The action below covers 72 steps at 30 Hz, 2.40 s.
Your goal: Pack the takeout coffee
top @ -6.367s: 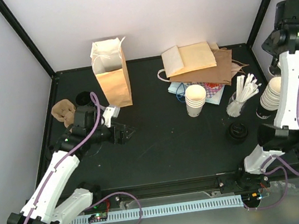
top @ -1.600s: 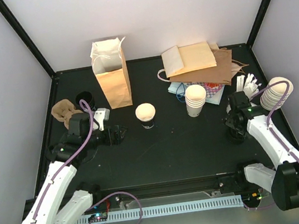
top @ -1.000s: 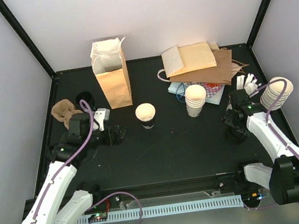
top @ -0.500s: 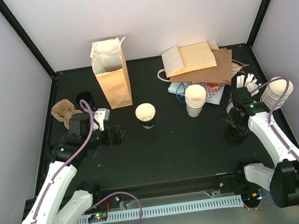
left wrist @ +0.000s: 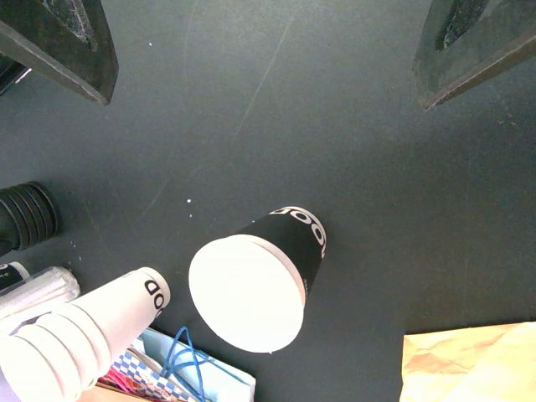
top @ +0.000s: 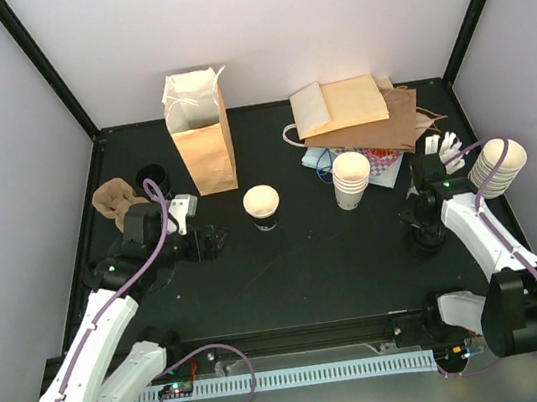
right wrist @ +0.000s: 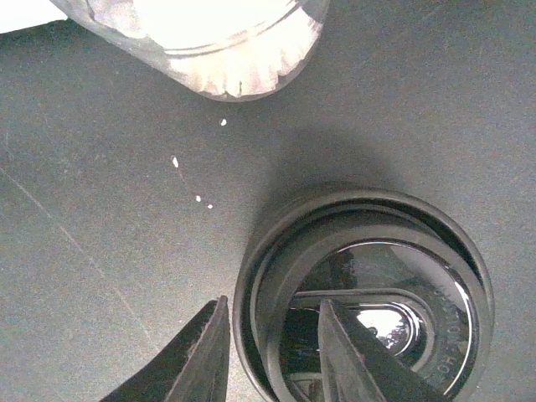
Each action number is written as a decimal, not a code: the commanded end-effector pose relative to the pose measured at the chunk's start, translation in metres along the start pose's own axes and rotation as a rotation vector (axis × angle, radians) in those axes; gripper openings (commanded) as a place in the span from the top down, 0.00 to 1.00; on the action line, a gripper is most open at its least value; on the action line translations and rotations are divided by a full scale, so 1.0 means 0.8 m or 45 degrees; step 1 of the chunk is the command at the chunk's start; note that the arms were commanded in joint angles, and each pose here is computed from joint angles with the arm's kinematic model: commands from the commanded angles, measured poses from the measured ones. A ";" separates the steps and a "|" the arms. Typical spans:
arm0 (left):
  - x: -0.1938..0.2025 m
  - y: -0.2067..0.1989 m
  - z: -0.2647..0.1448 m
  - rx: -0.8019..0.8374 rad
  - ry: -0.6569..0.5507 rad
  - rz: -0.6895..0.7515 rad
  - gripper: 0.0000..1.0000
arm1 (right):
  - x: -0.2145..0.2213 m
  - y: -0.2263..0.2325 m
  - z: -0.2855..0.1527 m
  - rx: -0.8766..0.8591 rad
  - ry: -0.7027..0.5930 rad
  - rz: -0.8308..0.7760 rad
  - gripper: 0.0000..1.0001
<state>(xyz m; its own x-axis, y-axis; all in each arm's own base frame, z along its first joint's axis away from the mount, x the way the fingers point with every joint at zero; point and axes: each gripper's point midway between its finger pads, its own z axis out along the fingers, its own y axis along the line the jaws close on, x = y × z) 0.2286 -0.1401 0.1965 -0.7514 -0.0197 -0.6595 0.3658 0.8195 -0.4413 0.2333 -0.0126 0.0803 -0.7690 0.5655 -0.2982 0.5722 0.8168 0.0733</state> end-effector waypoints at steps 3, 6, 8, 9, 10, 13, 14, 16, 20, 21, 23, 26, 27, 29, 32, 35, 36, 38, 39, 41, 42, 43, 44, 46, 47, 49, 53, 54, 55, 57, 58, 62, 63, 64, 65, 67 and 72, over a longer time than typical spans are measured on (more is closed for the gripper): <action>-0.008 -0.003 -0.003 0.016 -0.033 0.020 0.01 | -0.009 0.010 -0.002 -0.038 -0.012 -0.008 0.76; -0.008 -0.003 -0.002 0.015 -0.032 0.021 0.01 | -0.008 0.009 -0.001 -0.035 -0.009 -0.008 0.80; -0.008 -0.003 -0.002 0.016 -0.032 0.020 0.01 | -0.008 0.008 -0.002 -0.031 -0.009 -0.009 0.85; -0.008 -0.003 -0.002 0.016 -0.032 0.020 0.01 | -0.008 0.008 -0.003 -0.029 -0.011 -0.009 0.86; -0.008 -0.003 -0.002 0.016 -0.033 0.020 0.01 | -0.009 0.007 -0.004 -0.028 -0.015 -0.008 0.89; -0.008 -0.003 -0.002 0.014 -0.030 0.019 0.01 | -0.009 0.006 -0.009 -0.026 -0.019 -0.006 0.94; -0.008 -0.003 -0.002 0.014 -0.031 0.020 0.01 | -0.010 0.007 -0.011 -0.031 -0.024 -0.006 0.94; -0.008 -0.003 -0.002 0.014 -0.032 0.020 0.01 | -0.012 0.007 -0.016 -0.035 -0.032 -0.005 0.95; -0.008 -0.003 -0.002 0.016 -0.032 0.020 0.01 | -0.018 0.007 -0.029 -0.043 -0.059 -0.002 0.95; -0.008 -0.003 -0.002 0.016 -0.032 0.020 0.01 | -0.018 0.007 -0.033 -0.044 -0.060 -0.002 0.95; -0.008 -0.003 -0.002 0.016 -0.034 0.022 0.01 | -0.020 0.007 -0.038 -0.048 -0.066 -0.002 0.95; -0.008 -0.003 -0.002 0.017 -0.033 0.022 0.01 | -0.022 0.008 -0.045 -0.058 -0.079 -0.010 0.95; -0.008 -0.004 -0.003 0.018 -0.034 0.022 0.01 | -0.022 0.009 -0.044 -0.058 -0.078 -0.014 0.94; -0.008 -0.004 -0.003 0.019 -0.034 0.022 0.01 | -0.019 0.009 -0.039 -0.054 -0.061 -0.019 0.94; -0.009 -0.004 -0.003 0.018 -0.035 0.021 0.01 | -0.014 0.004 -0.029 -0.018 -0.038 -0.024 0.95; -0.009 -0.004 -0.003 0.021 -0.036 0.023 0.01 | -0.020 0.001 -0.039 0.036 -0.096 -0.031 0.99; -0.008 -0.004 -0.003 0.021 -0.035 0.023 0.01 | -0.021 0.004 -0.040 0.022 -0.103 -0.034 0.99; -0.008 -0.004 -0.003 0.023 -0.035 0.022 0.01 | -0.019 0.007 -0.038 0.004 -0.095 -0.043 0.99; -0.008 -0.004 -0.002 0.021 -0.033 0.022 0.01 | -0.017 0.009 -0.036 -0.003 -0.078 -0.052 0.99; -0.007 -0.004 -0.002 0.022 -0.029 0.020 0.01 | -0.006 0.022 -0.027 -0.070 -0.011 -0.077 0.98; -0.008 -0.004 -0.002 0.022 -0.030 0.020 0.01 | 0.004 0.037 -0.021 -0.160 0.050 -0.114 0.98; -0.008 -0.004 -0.002 0.023 -0.030 0.020 0.01 | 0.009 0.037 -0.019 -0.141 0.083 -0.110 0.99; -0.008 -0.004 -0.002 0.025 -0.031 0.021 0.01 | 0.005 0.030 -0.019 -0.050 0.051 -0.127 0.99; -0.008 -0.004 -0.002 0.024 -0.030 0.022 0.01 | -0.007 0.013 -0.027 0.106 -0.031 -0.133 0.99; -0.008 -0.004 -0.002 0.024 -0.031 0.021 0.01 | -0.011 0.009 -0.031 0.138 -0.054 -0.116 0.99; -0.007 -0.004 -0.002 0.024 -0.029 0.022 0.01 | -0.012 0.014 -0.033 0.107 -0.069 -0.122 0.99; -0.008 -0.004 -0.002 0.024 -0.033 0.023 0.01 | -0.020 0.007 -0.043 0.147 -0.107 -0.093 0.99; -0.008 -0.005 -0.002 0.026 -0.032 0.023 0.01 | -0.020 0.010 -0.043 0.128 -0.107 -0.102 0.99; -0.008 -0.004 -0.001 0.026 -0.029 0.023 0.01 | -0.020 0.013 -0.042 0.107 -0.111 -0.105 0.99; -0.008 -0.005 -0.001 0.028 -0.028 0.023 0.01 | -0.018 0.010 -0.042 0.115 -0.106 -0.090 0.99; -0.008 -0.005 0.000 0.028 -0.027 0.023 0.01 | -0.015 0.017 -0.038 0.076 -0.094 -0.107 0.99; -0.008 -0.005 -0.001 0.027 -0.028 0.024 0.01 | -0.005 0.019 -0.027 0.059 -0.054 -0.089 0.99; -0.008 -0.005 -0.001 0.027 -0.027 0.023 0.01 | -0.005 0.012 -0.027 0.099 -0.055 -0.059 0.99; -0.008 -0.005 -0.002 0.027 -0.030 0.026 0.01 | -0.003 0.010 -0.025 0.103 -0.053 -0.060 0.99; -0.008 -0.005 -0.002 0.027 -0.029 0.025 0.01 | -0.004 0.016 -0.023 0.072 -0.058 -0.067 0.99; -0.008 -0.005 -0.002 0.027 -0.031 0.026 0.01 | -0.001 0.010 -0.024 0.101 -0.049 -0.033 0.99; -0.008 -0.005 -0.003 0.025 -0.033 0.025 0.01 | -0.004 0.017 -0.020 -0.020 -0.155 0.000 0.94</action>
<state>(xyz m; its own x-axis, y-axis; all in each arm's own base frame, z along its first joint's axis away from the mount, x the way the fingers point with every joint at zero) 0.2284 -0.1406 0.1965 -0.7520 -0.0189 -0.6589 0.3675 0.8178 -0.4428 0.2341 -0.0025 0.0996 -0.7832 0.5237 -0.3351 0.5540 0.8325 0.0060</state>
